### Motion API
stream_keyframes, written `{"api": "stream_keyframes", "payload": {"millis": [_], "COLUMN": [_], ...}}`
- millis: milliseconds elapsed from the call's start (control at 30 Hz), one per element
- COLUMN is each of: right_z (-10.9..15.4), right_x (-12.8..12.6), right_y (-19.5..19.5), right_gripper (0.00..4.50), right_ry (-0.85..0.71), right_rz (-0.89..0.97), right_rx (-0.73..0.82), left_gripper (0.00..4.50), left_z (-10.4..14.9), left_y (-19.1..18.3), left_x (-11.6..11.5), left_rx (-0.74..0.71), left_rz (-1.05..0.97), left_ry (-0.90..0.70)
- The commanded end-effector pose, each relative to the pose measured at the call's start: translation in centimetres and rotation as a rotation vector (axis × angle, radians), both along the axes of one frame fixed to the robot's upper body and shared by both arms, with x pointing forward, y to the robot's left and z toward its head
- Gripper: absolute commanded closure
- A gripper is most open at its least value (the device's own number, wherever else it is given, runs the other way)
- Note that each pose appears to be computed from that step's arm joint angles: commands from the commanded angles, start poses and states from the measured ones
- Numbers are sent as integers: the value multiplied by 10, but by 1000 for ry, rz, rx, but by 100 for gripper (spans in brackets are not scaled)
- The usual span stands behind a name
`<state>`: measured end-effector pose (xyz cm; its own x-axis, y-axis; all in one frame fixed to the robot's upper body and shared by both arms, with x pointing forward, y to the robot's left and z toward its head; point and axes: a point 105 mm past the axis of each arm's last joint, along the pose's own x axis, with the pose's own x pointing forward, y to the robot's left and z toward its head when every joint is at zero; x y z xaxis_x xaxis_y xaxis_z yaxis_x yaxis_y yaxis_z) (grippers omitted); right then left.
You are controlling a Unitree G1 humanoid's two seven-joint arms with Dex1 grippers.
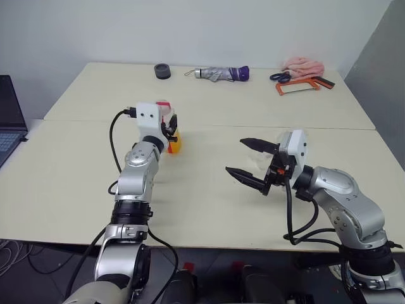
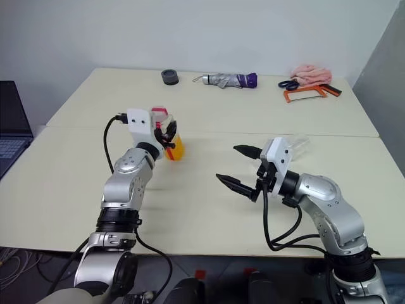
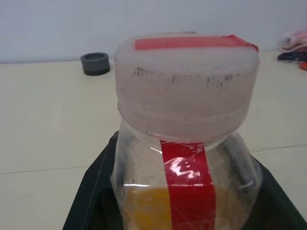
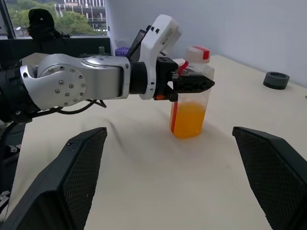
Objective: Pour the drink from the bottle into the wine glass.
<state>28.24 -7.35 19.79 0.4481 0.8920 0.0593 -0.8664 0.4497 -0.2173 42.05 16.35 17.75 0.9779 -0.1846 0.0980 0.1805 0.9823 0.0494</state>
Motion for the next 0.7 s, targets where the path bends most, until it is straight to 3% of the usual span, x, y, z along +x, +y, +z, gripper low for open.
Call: {"api": "stream_keyframes", "payload": {"millis": [33,200,300,500,700], "right_z": [11,9,9,28,39], "right_x": [-6,-8,-12,-12,-2], "right_y": [-3,-12,-23,-15,3], "right_gripper": [0,0,0,0,0], "right_ry": [-51,-37,-32,-66,-61], "right_rz": [-11,-49,-91,-149,-196], "right_rx": [20,17,4,-1,20], "left_gripper": [263,263,263,266,266], "left_z": [23,23,22,13,15], "left_y": [-19,-38,-68,-112,-136], "left_x": [-16,-31,-50,-72,-76], "left_rx": [8,36,44,141,177], "left_rz": [-187,-388,-649,-971,-1123], "left_ry": [-102,-126,-124,-114,-148]}}
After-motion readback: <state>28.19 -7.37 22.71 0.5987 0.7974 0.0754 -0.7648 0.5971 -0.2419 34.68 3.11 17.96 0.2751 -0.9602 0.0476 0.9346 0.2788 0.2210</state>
